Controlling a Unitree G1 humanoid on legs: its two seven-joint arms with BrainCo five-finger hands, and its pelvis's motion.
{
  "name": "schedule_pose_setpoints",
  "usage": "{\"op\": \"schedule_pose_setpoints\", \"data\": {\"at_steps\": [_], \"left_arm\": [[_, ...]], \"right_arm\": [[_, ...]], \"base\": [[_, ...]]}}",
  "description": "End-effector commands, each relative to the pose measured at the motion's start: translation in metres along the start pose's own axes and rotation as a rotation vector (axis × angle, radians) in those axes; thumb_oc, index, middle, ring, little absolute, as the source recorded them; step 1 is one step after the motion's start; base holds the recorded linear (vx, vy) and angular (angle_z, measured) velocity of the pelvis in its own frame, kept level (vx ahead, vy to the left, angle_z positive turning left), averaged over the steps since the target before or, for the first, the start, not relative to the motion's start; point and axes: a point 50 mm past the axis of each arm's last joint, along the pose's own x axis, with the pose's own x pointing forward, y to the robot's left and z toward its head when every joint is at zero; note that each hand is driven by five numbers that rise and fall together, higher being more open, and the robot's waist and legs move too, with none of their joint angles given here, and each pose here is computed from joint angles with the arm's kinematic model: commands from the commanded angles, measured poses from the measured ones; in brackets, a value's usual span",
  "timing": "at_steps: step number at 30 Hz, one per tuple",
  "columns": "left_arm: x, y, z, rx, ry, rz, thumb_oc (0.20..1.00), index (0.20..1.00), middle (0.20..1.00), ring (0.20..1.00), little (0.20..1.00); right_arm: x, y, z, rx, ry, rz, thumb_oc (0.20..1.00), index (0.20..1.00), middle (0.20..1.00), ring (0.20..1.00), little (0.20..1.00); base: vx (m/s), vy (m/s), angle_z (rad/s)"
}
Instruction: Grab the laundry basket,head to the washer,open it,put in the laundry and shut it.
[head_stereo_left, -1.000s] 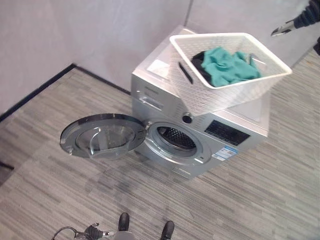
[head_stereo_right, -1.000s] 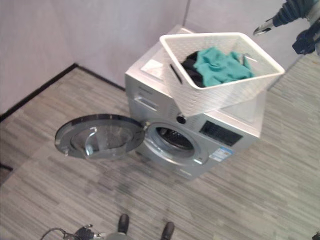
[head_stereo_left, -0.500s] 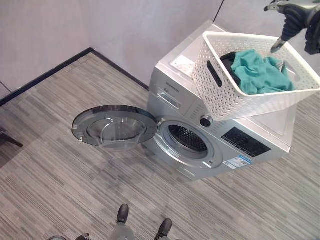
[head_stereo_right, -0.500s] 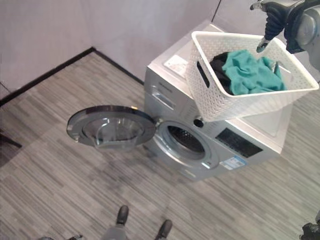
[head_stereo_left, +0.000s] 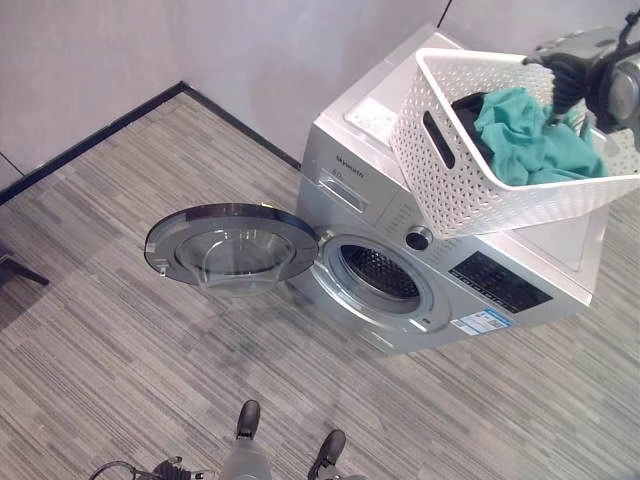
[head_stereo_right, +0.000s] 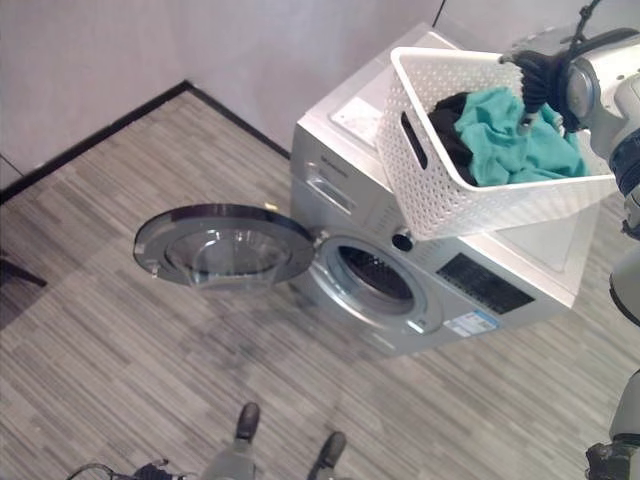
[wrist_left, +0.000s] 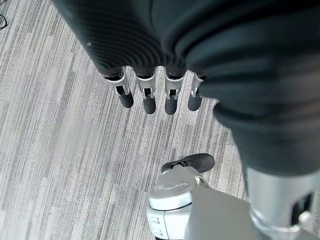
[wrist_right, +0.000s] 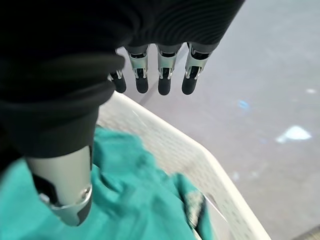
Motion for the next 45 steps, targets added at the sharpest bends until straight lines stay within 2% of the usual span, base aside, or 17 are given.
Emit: {"op": "schedule_pose_setpoints", "data": {"at_steps": [1, 4, 10, 21, 22, 23, 24, 38, 45], "left_arm": [[0.001, 0.017, 0.012, -0.008, -0.010, 0.038, 1.000, 1.000, 1.000, 1.000, 1.000], [0.001, 0.009, 0.015, -0.004, -0.017, 0.024, 1.000, 1.000, 1.000, 1.000, 1.000], [0.002, 0.004, 0.022, -0.014, -0.046, 0.016, 1.000, 1.000, 1.000, 1.000, 1.000], [0.003, 0.002, 0.041, 0.018, -0.109, -0.004, 1.000, 1.000, 1.000, 1.000, 1.000], [0.003, 0.004, 0.041, 0.022, -0.109, -0.002, 1.000, 1.000, 1.000, 1.000, 1.000], [0.003, 0.004, 0.041, 0.022, -0.109, -0.002, 1.000, 1.000, 1.000, 1.000, 1.000], [0.003, 0.003, 0.043, 0.019, -0.111, -0.003, 1.000, 1.000, 1.000, 1.000, 1.000], [0.003, 0.011, 0.049, -0.018, -0.120, 0.063, 1.000, 1.000, 1.000, 1.000, 1.000], [0.002, 0.010, 0.056, -0.012, -0.148, 0.086, 1.000, 1.000, 1.000, 1.000, 1.000]], "right_arm": [[-0.013, -0.018, -0.046, 0.008, 0.204, -0.050, 1.000, 1.000, 1.000, 1.000, 1.000], [-0.017, -0.013, -0.058, -0.027, 0.242, -0.071, 1.000, 1.000, 1.000, 1.000, 1.000], [-0.018, 0.015, -0.066, 0.078, 0.251, -0.005, 1.000, 1.000, 1.000, 1.000, 1.000], [-0.018, 0.016, -0.070, 0.122, 0.302, 0.112, 1.000, 1.000, 1.000, 1.000, 1.000], [-0.019, 0.014, -0.071, 0.120, 0.311, 0.104, 0.598, 0.598, 0.598, 0.598, 0.598], [-0.019, 0.014, -0.071, 0.120, 0.311, 0.104, 0.492, 0.492, 0.492, 0.492, 0.492], [-0.017, 0.007, -0.066, 0.113, 0.304, 0.080, 0.200, 0.200, 0.200, 0.200, 0.200], [-0.013, -0.033, -0.041, 0.061, 0.205, -0.174, 0.200, 0.200, 0.200, 0.200, 0.200], [-0.025, -0.040, -0.058, 0.051, 0.236, -0.352, 0.200, 0.200, 0.200, 0.200, 0.200]], "base": [[0.00, 0.000, 0.00], [0.00, 0.000, 0.00], [0.00, -0.001, -0.01], [0.00, -0.005, -0.01], [0.00, 0.000, 0.00], [0.00, -0.005, 0.04], [0.00, -0.011, 0.06], [0.00, 0.000, 0.01], [0.00, 0.000, 0.00]]}}
